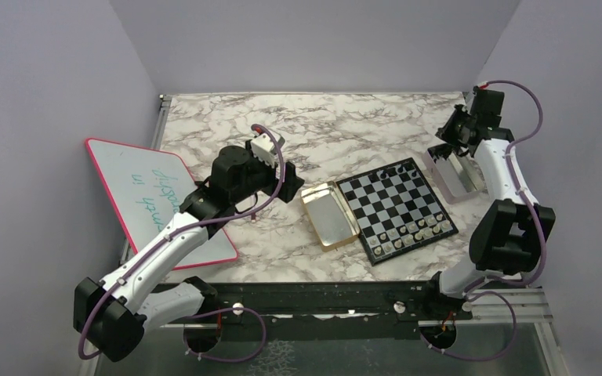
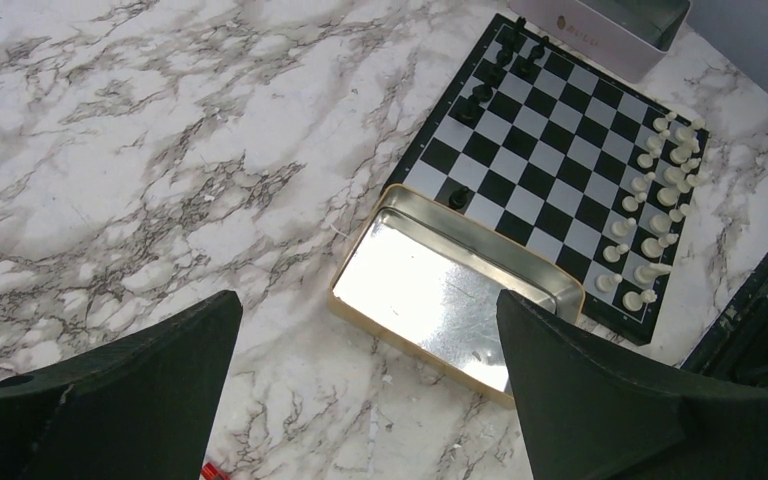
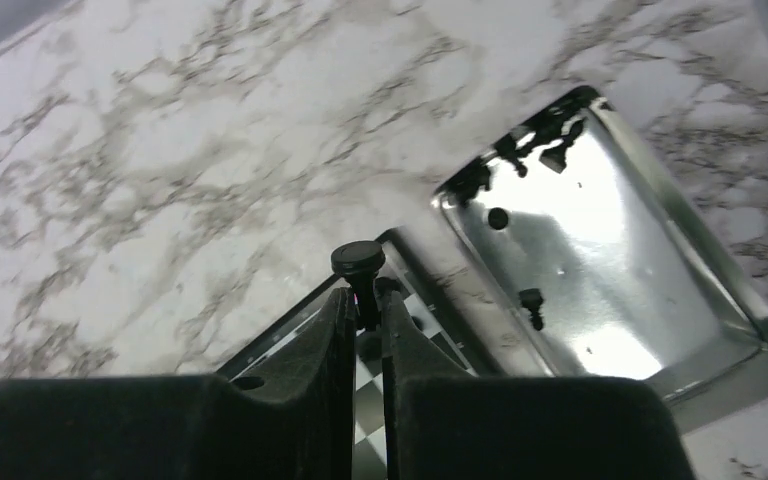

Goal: Set up the chess pieces on the board
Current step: Place the chess piece on the chessboard.

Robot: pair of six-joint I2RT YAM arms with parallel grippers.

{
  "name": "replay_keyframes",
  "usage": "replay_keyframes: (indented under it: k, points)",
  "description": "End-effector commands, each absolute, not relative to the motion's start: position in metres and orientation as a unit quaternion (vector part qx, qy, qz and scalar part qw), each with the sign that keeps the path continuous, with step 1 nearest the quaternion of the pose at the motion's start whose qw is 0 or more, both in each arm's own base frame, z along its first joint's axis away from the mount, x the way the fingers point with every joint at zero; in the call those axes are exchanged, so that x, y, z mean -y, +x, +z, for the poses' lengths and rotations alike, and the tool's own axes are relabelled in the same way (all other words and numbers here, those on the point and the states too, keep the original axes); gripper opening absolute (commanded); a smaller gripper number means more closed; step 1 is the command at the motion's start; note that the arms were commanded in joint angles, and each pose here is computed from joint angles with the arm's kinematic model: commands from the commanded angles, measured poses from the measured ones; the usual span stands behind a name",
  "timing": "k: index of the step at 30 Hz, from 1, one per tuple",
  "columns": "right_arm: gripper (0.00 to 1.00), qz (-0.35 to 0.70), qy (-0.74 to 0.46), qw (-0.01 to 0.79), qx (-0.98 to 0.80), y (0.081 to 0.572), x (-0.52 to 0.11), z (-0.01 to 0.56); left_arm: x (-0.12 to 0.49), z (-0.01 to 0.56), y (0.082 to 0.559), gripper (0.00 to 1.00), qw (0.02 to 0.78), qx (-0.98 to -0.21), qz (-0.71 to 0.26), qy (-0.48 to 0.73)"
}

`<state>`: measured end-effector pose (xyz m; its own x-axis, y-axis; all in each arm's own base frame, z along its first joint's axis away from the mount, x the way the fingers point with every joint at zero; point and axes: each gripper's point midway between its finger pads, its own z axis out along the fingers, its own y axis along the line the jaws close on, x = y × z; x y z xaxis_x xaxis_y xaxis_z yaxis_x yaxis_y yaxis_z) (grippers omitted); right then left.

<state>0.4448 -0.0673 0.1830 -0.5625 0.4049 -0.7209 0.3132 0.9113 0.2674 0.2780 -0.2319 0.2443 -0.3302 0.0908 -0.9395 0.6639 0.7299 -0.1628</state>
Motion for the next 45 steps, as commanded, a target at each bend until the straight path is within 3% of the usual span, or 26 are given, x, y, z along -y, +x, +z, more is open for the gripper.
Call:
replay_keyframes:
  k: [1, 13, 16, 24, 32, 45]
  points:
    - [0.05, 0.144, 0.146, 0.405, -0.891, 0.426, 0.007, 0.195, 0.239, 0.251, 0.281, 0.98, 0.54, -0.749, -0.281, 0.262]
    - [0.06, 0.315, -0.051, 0.356, -0.878, 0.358, -0.145, 0.204, 0.28, 0.265, 0.266, 0.87, 0.534, -0.641, -0.322, 0.447]
    - [0.06, 0.364, -0.067, 0.356, -0.858, 0.336, -0.163, 0.211, 0.29, 0.262, 0.248, 0.76, 0.538, -0.544, -0.315, 0.561]
    - [0.07, 0.449, -0.12, 0.277, -0.841, 0.281, -0.197, 0.195, 0.299, 0.266, 0.224, 0.74, 0.581, -0.333, -0.255, 0.698]
    - [0.08, 0.511, -0.158, 0.236, -0.811, 0.245, -0.222, 0.207, 0.319, 0.25, 0.217, 0.72, 0.557, -0.279, -0.246, 0.742]
    - [0.09, 0.505, -0.167, 0.215, -0.819, 0.234, -0.232, 0.213, 0.364, 0.234, 0.216, 0.66, 0.532, -0.227, -0.199, 0.791]
